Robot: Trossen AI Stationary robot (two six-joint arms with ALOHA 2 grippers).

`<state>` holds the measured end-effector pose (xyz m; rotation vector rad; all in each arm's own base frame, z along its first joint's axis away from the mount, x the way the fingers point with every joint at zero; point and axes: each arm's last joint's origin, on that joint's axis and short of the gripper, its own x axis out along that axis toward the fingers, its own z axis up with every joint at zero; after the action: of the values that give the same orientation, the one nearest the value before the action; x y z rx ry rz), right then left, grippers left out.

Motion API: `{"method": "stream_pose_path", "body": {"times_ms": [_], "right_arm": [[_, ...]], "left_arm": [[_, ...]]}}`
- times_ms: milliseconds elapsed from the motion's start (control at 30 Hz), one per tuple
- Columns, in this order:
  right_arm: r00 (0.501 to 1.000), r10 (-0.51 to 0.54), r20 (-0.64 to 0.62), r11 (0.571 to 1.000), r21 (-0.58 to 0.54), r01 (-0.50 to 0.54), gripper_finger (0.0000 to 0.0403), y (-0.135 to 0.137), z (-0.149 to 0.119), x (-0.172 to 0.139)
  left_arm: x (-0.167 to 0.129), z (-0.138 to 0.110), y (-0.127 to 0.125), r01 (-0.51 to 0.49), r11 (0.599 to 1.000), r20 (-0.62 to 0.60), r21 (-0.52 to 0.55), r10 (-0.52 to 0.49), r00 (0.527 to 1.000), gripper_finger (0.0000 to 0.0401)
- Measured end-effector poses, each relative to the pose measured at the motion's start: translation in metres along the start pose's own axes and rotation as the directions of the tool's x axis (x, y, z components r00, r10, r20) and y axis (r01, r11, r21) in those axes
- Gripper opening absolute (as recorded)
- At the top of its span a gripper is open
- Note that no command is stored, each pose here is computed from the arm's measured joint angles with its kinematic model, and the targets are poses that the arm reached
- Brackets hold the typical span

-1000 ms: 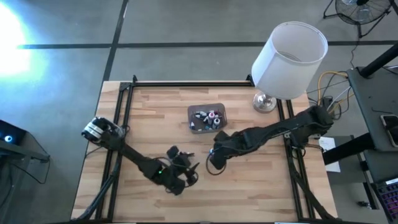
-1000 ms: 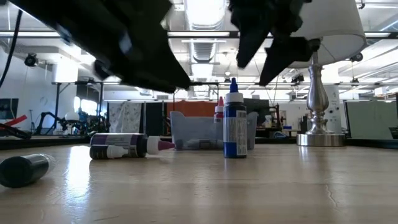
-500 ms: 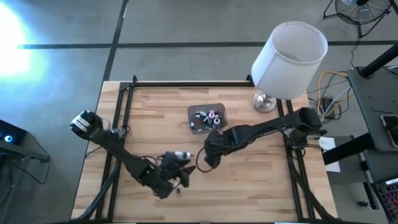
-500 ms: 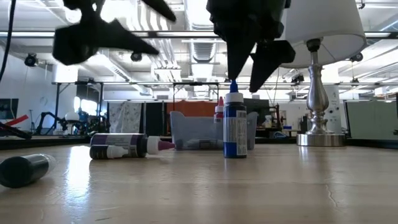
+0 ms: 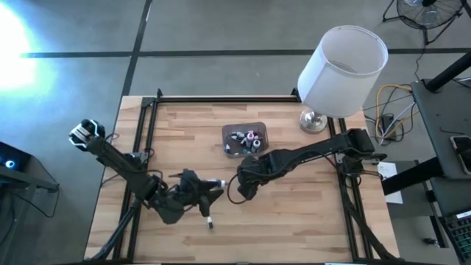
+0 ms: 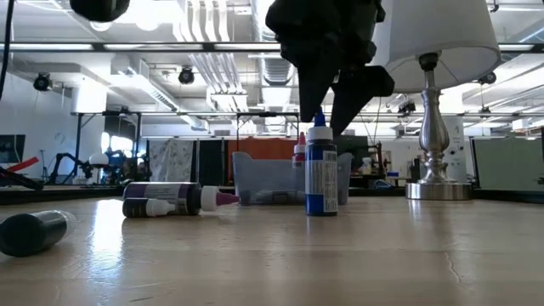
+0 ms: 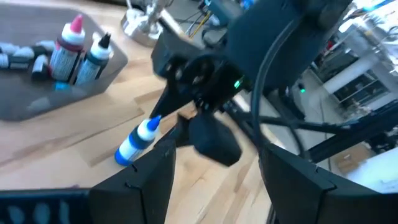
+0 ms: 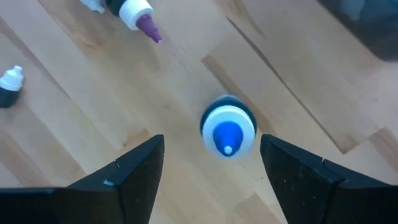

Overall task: Pick & Place food coloring
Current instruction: Put the large blue food coloring bottle into the bin

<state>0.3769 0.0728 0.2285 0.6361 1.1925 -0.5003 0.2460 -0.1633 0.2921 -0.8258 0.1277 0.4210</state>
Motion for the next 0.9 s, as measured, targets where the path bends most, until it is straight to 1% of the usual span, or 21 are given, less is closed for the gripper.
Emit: {"method": "stream_pose_path", "body": {"times_ms": [100, 300, 667, 900], "right_arm": [[1.0, -0.01, 0.015, 1.0, 0.001, 0.01, 0.0253, 0.0, 0.004, 0.002], [0.999, -0.032, 0.004, 0.999, 0.005, 0.032, 0.0239, -0.004, 0.006, 0.003], [0.999, -0.039, -0.007, 0.999, -0.007, 0.039, 0.0181, -0.009, 0.009, 0.005], [0.999, -0.03, -0.031, 0.999, -0.016, 0.03, 0.0161, -0.01, 0.01, 0.008]], "left_arm": [[-0.004, 0.006, -0.001, 0.011, 1.0, 0.006, 0.002, -0.011, 1.0, 0.0207], [-0.006, 0.009, -0.002, 0.018, 1.0, 0.01, -0.005, -0.018, 1.0, 0.0207], [-0.006, 0.009, -0.002, 0.017, 0.999, 0.009, 0.029, -0.018, 1.0, 0.0207], [-0.006, 0.009, -0.001, 0.017, 0.999, 0.01, 0.046, -0.017, 1.0, 0.0207]]}}
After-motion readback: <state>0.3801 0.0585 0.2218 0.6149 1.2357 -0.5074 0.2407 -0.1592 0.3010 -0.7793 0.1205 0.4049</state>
